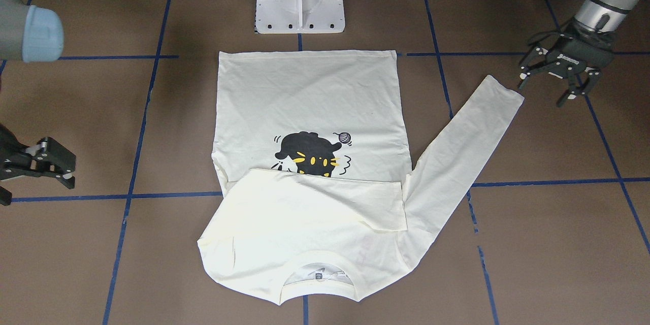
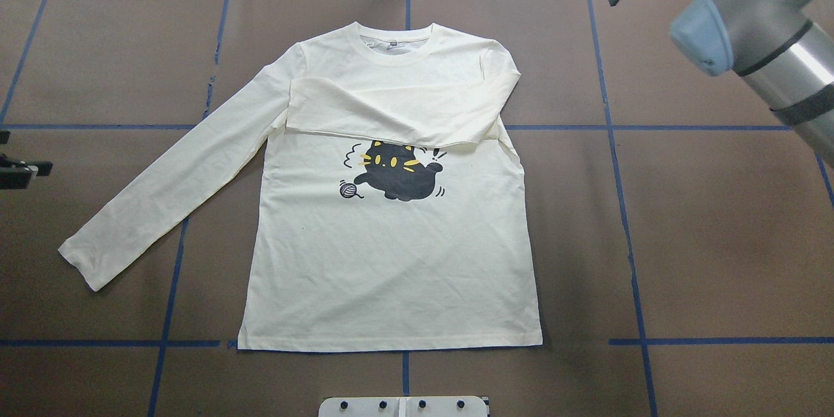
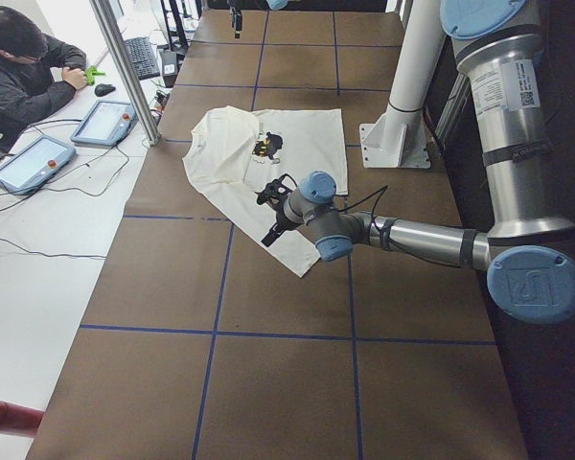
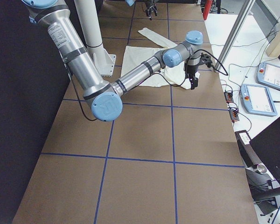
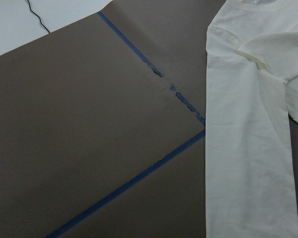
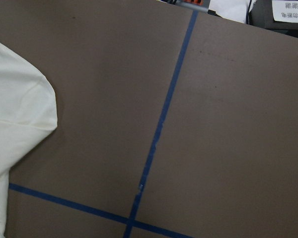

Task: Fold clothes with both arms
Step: 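Release the sleeve and raise the right gripper away from the shirt, then lower the left gripper to the other sleeve cuff and grasp it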

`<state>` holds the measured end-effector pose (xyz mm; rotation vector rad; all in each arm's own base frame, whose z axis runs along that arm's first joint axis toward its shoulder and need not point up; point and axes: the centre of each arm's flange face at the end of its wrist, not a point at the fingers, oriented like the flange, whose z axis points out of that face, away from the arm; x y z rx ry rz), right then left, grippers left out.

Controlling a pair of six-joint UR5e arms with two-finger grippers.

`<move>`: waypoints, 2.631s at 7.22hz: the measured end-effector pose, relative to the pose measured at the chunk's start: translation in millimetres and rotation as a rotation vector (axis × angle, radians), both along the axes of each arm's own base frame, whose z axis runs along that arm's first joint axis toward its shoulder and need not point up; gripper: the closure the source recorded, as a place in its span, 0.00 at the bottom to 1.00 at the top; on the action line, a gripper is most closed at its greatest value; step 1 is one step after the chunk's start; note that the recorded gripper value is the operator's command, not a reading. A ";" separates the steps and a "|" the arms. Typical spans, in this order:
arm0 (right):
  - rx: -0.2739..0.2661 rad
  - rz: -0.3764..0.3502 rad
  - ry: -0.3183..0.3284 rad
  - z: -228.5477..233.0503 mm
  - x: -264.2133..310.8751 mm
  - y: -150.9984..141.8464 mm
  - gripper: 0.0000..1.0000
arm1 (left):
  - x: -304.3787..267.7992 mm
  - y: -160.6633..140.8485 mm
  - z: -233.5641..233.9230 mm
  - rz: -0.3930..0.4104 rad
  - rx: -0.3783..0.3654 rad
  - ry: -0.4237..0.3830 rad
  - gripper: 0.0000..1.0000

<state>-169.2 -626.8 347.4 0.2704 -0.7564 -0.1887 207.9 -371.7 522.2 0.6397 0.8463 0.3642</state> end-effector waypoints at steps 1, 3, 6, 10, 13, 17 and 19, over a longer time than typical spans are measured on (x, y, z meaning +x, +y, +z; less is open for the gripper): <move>-0.003 -0.001 0.003 21.8 20.7 18.0 0.00 | 24.7 20.9 8.1 0.034 -0.014 -0.026 0.00; -0.008 0.008 0.002 35.6 38.8 37.6 0.00 | 52.2 59.0 27.6 0.108 -0.032 -0.079 0.01; -0.016 0.015 0.003 40.8 43.0 44.4 0.00 | 68.7 83.9 42.8 0.173 -0.043 -0.115 0.21; -0.019 0.017 0.004 42.2 43.5 45.3 0.00 | 69.9 87.0 50.5 0.173 -0.048 -0.142 0.26; -0.019 0.017 0.006 42.8 43.6 45.5 0.00 | 70.8 87.6 52.4 0.172 -0.048 -0.150 0.32; -0.021 0.019 0.007 43.3 43.8 45.5 0.00 | 72.2 87.2 55.0 0.167 -0.045 -0.157 1.00; -0.021 0.019 0.007 43.4 43.8 45.6 0.00 | 72.6 84.7 53.1 0.149 -0.032 -0.160 1.00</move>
